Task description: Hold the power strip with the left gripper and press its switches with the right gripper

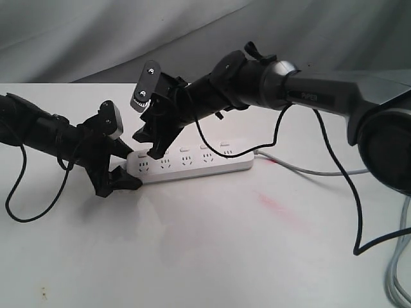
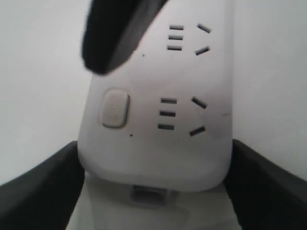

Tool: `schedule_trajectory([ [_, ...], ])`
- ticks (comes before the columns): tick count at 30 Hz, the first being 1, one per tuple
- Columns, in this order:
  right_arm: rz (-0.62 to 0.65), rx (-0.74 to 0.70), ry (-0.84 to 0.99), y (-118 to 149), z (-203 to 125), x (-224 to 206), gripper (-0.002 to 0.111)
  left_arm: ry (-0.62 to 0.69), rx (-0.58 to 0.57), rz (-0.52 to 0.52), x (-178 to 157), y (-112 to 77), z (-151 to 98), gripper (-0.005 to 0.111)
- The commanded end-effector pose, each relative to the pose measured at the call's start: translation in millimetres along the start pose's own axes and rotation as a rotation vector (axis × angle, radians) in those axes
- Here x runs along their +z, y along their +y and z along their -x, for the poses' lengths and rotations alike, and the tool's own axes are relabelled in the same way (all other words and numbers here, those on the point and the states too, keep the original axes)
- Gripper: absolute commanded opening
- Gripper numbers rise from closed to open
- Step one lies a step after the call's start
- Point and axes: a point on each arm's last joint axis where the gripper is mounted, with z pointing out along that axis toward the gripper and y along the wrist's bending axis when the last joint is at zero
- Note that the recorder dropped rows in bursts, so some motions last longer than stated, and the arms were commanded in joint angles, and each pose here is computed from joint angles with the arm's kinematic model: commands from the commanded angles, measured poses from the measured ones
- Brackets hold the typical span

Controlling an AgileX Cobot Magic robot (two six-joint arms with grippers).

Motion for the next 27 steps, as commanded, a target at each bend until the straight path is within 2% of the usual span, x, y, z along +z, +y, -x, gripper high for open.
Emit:
schedule_trajectory([
  [1,-0.040,-0.020,-0.008,4.1,3.7,9.6,0.045,0.020,0.020,-0.001,2.2,0.1,-3.5,0.058],
  [7,-0.055,-0.041,0.008,9.2,-3.1,22.6,0.045,0.020,0.020,-0.001,2.2,0.1,-3.5,0.058],
  [27,-0.085,-0.069,0.027,6.6,-5.3,23.1,0.045,0.020,0.020,-0.001,2.2,0.1,-3.5,0.058],
])
